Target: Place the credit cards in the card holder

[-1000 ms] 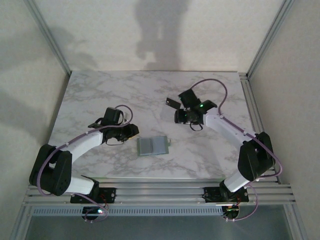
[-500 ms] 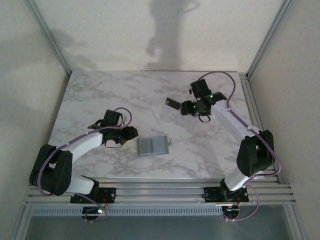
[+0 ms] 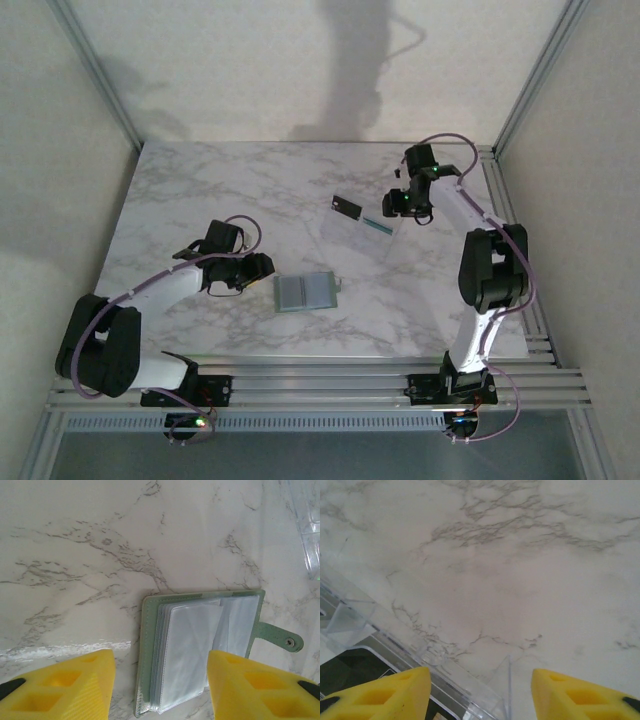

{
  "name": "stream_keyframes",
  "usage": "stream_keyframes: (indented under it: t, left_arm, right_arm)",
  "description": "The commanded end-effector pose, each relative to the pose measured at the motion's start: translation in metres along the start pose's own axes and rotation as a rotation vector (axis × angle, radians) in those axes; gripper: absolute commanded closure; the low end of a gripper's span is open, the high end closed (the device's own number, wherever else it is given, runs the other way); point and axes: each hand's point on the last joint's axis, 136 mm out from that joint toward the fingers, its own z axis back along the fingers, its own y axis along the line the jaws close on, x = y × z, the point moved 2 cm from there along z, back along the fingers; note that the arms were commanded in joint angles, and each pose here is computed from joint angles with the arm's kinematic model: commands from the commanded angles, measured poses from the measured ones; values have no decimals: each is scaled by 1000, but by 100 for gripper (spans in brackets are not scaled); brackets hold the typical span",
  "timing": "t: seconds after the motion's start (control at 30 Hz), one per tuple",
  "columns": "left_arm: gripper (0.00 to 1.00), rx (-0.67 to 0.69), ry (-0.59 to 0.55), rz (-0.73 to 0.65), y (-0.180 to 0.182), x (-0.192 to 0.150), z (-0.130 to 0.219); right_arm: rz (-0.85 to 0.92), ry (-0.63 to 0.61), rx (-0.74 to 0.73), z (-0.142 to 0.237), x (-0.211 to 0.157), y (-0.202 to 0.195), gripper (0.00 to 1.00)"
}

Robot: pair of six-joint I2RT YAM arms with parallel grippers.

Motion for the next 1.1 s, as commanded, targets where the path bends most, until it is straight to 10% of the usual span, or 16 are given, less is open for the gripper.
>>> stream_keyframes:
  t: [0.0, 0.73, 0.93, 1.07]
  left_arm:
    - [49, 31, -13, -16, 2, 5, 5]
    - [48, 26, 6, -20, 2, 6, -2]
    - [48, 21, 11, -20, 0, 7, -3]
    - [48, 17, 2, -26, -1, 7, 0]
  right_arm:
    - [57, 46, 102, 3, -2, 17, 54]
    - [-113, 95, 80, 16, -55, 11, 89]
    - [-185, 56, 141, 37, -60, 22, 83]
    - [-153, -3, 23, 55, -35, 2, 52]
